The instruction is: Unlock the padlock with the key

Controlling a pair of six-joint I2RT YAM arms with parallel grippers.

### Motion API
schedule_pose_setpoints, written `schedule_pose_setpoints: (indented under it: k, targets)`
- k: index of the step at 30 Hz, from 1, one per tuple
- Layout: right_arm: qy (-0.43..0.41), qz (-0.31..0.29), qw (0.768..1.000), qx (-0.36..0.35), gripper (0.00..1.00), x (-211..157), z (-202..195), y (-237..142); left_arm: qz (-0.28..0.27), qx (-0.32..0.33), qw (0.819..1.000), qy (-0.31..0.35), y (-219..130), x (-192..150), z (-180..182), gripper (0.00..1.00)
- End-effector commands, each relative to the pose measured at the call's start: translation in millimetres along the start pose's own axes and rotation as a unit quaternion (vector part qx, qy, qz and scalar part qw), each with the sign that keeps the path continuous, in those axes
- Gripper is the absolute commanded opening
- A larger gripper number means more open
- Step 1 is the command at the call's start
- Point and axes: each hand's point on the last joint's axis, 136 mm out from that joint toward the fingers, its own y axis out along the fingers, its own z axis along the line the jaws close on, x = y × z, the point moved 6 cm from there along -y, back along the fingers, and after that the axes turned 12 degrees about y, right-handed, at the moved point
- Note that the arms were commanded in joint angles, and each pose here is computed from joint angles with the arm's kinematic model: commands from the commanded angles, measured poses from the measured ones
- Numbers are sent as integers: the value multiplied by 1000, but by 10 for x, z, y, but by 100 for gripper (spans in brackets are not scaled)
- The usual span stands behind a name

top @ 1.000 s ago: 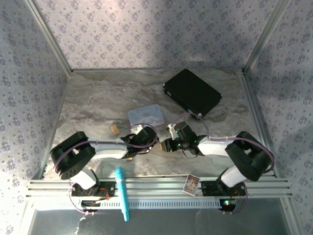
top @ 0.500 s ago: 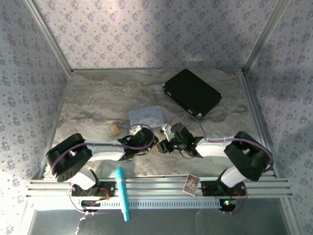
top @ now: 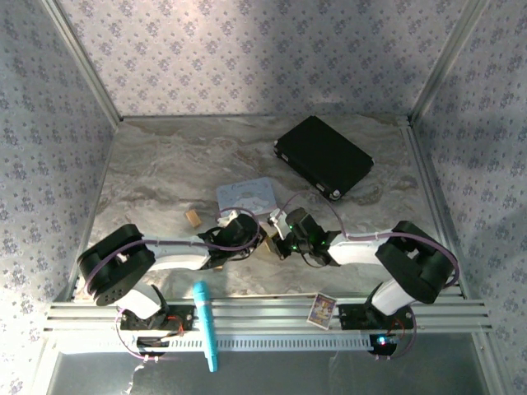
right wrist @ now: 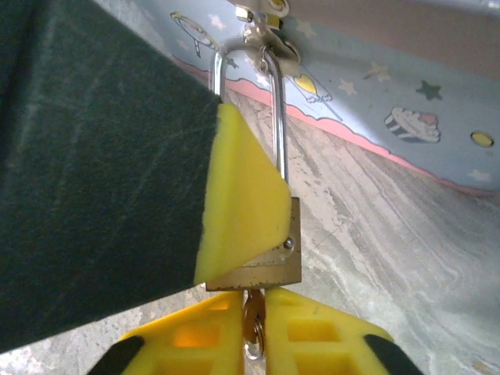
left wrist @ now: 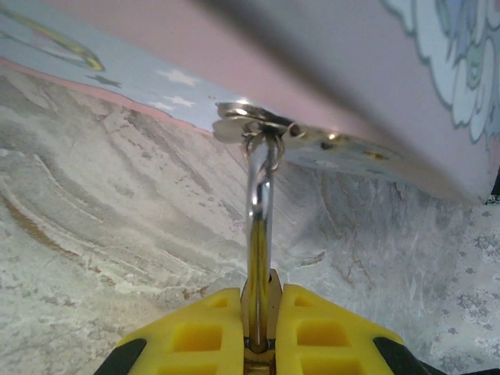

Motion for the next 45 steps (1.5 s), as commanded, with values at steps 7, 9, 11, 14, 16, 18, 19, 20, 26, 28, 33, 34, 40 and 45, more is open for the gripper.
schedule_pose_setpoints:
  k: [7,9,11,14,16,18,19,20,26,28,33,34,40,45]
  targets:
    - [56,-1,995,77,2,33,-34,-5,34,25,999,-16,-41,-97,190,0]
    - [90,2,991,99,2,29,-90,-15,35,28,999,-15,-39,-109,221,0]
    - [121,11,986,111,3,1,-171,-14,33,28,999,-16,-44,-107,242,0]
    - [134,26,985,107,4,-42,-208,14,35,30,999,-14,-43,-113,253,0]
    - [143,25,984,107,4,-51,-217,19,37,30,999,-13,-33,-123,260,0]
    - [160,18,980,118,2,-42,-223,18,37,30,999,-13,-25,-124,261,0]
    - [173,14,977,127,2,-33,-233,16,37,33,999,-13,-25,-125,275,0]
    - [185,12,973,137,2,-26,-235,16,35,37,999,-12,-21,-124,292,0]
    - [193,30,973,127,12,-64,-171,47,24,59,998,0,-31,-100,355,0]
    - [202,26,973,111,21,-82,-206,26,20,68,997,5,-43,-90,379,0]
    - [248,0,967,63,38,-133,-421,-87,16,80,997,9,-72,-85,449,0]
    - [247,-3,967,58,39,-131,-430,-107,16,81,997,9,-75,-86,456,0]
    - [241,-19,969,42,44,-58,-414,-227,19,108,993,34,-89,-78,512,0]
    - [229,-42,972,-21,52,67,-454,-397,27,156,984,83,-137,-53,587,0]
